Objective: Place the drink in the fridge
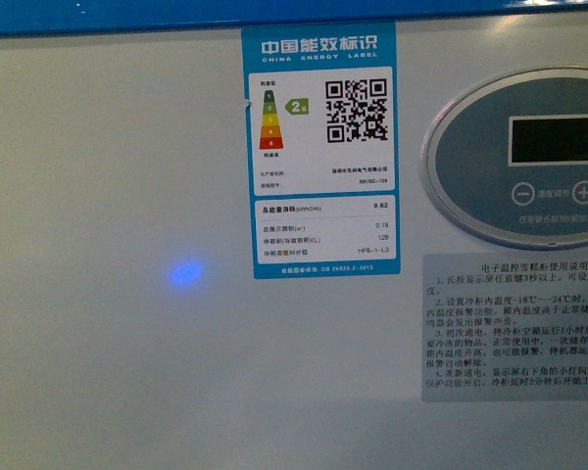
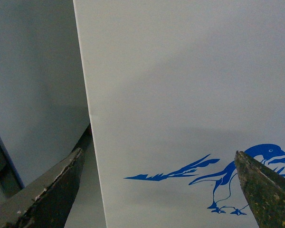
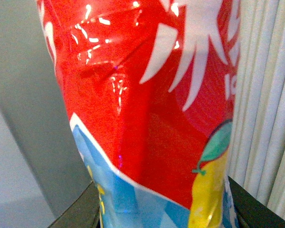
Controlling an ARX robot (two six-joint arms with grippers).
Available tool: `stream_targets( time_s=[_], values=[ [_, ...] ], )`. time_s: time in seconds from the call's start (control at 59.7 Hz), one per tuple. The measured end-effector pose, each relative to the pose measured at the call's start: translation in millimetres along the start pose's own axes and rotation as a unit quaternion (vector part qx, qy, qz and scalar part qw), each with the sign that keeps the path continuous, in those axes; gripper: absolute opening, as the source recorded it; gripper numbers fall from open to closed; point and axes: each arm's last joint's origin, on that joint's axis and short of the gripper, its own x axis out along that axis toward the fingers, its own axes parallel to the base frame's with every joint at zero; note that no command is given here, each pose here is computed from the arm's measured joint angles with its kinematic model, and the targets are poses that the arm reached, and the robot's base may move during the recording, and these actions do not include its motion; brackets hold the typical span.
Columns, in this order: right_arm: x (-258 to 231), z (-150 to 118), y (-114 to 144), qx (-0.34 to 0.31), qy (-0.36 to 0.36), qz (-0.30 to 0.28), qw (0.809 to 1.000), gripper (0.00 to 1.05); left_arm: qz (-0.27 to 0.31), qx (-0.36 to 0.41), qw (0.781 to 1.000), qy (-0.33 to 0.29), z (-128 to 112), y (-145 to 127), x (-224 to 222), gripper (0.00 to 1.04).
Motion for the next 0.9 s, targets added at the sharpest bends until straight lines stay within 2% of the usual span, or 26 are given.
stream_targets(
  time_s=[0.904],
  values=[
    [-0.3,-3.7,-0.8,-0.002,0.002,-0.002,1.0,0.42,0.0,0.0,1.0,0.0,0.0,0.0,0.0,0.97]
  ],
)
